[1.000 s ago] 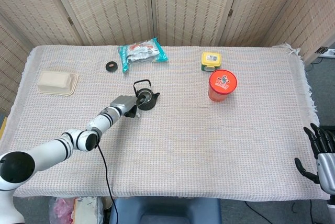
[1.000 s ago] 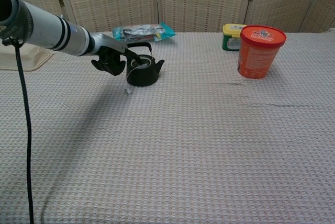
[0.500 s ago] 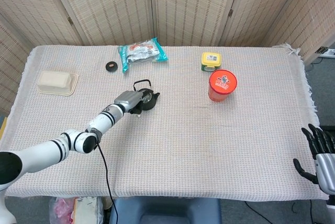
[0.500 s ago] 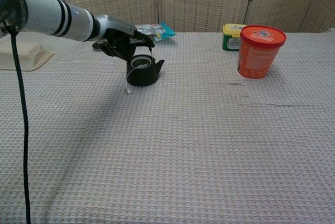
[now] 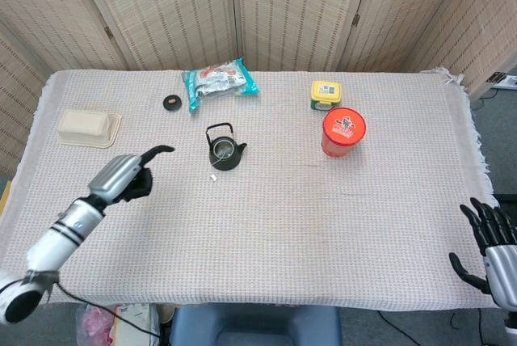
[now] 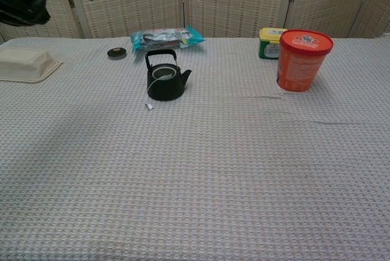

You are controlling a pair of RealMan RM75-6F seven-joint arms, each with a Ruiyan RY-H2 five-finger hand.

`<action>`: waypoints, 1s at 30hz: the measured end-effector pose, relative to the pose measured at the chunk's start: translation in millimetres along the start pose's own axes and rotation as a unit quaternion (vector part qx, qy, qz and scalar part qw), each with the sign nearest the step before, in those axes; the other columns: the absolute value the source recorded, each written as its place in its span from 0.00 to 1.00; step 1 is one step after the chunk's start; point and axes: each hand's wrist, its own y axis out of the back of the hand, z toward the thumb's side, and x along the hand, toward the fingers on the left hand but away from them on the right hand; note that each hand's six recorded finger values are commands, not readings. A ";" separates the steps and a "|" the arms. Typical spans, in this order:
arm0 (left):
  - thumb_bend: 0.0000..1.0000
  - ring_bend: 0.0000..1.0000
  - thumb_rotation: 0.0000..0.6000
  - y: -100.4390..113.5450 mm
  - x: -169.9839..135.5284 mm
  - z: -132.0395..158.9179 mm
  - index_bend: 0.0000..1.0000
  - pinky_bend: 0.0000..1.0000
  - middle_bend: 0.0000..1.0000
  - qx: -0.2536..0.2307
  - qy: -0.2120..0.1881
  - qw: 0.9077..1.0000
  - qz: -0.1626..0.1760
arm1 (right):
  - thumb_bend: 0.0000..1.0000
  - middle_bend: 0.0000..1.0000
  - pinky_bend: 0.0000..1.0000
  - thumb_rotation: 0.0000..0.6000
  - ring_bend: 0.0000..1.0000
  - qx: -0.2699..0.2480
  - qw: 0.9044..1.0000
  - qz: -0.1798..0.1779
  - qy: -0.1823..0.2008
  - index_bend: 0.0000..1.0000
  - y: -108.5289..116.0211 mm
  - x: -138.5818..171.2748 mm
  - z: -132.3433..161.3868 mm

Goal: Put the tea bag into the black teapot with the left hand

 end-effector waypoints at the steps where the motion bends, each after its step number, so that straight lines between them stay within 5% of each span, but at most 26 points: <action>1: 0.59 0.62 1.00 5.9 -20.5 -8.6 0.12 0.96 0.72 -0.004 -0.004 1.000 0.021 | 0.28 0.00 0.00 1.00 0.00 0.000 1.000 0.001 0.003 0.00 -0.4 1.1 1.1; 4: 0.58 0.47 1.00 13.8 -77.7 -33.6 0.05 0.83 0.49 -0.012 -0.003 0.998 0.069 | 0.28 0.00 0.00 1.00 0.00 0.002 1.000 0.007 0.014 0.00 -3.0 4.3 5.2; 8: 0.46 0.14 1.00 5.7 -151.0 -67.1 0.00 0.52 0.08 0.005 0.044 0.994 0.103 | 0.28 0.00 0.00 1.00 0.00 0.006 1.000 0.013 0.024 0.00 -6.0 6.3 8.7; 10: 0.43 0.04 1.00 -0.5 -169.2 -76.1 0.00 0.41 0.00 0.034 0.071 0.991 0.110 | 0.28 0.00 0.00 1.00 0.00 0.007 1.000 0.015 0.026 0.00 -6.6 6.7 9.1; 14: 0.41 0.00 1.00 -15.4 -179.4 -87.1 0.00 0.33 0.00 0.135 0.109 0.979 0.111 | 0.28 0.00 0.00 1.00 0.00 0.005 1.000 0.018 0.024 0.00 -7.0 6.1 7.1; 19: 0.41 0.00 1.00 -26.2 -190.1 -96.5 0.00 0.32 0.00 0.273 0.144 0.942 0.129 | 0.28 0.00 0.00 1.00 0.00 0.008 0.999 0.030 0.017 0.00 -11.8 2.9 4.1; 22: 0.24 0.00 1.00 -32.1 -193.7 -104.2 0.00 0.32 0.00 0.308 0.154 0.930 0.131 | 0.28 0.00 0.00 1.00 0.00 0.016 0.999 0.036 0.015 0.00 -15.5 1.0 4.0; 25: 0.14 0.00 1.00 -36.5 -196.5 -111.1 0.00 0.32 0.00 0.298 0.156 0.932 0.135 | 0.28 0.00 0.00 1.00 0.00 0.024 0.999 0.041 0.016 0.00 -19.6 0.5 6.5; 30: 0.08 0.00 1.00 -43.6 -200.2 -120.7 0.00 0.32 0.00 0.206 0.146 0.958 0.139 | 0.28 0.00 0.00 1.00 0.00 0.027 0.999 0.035 0.017 0.00 -19.9 3.2 10.3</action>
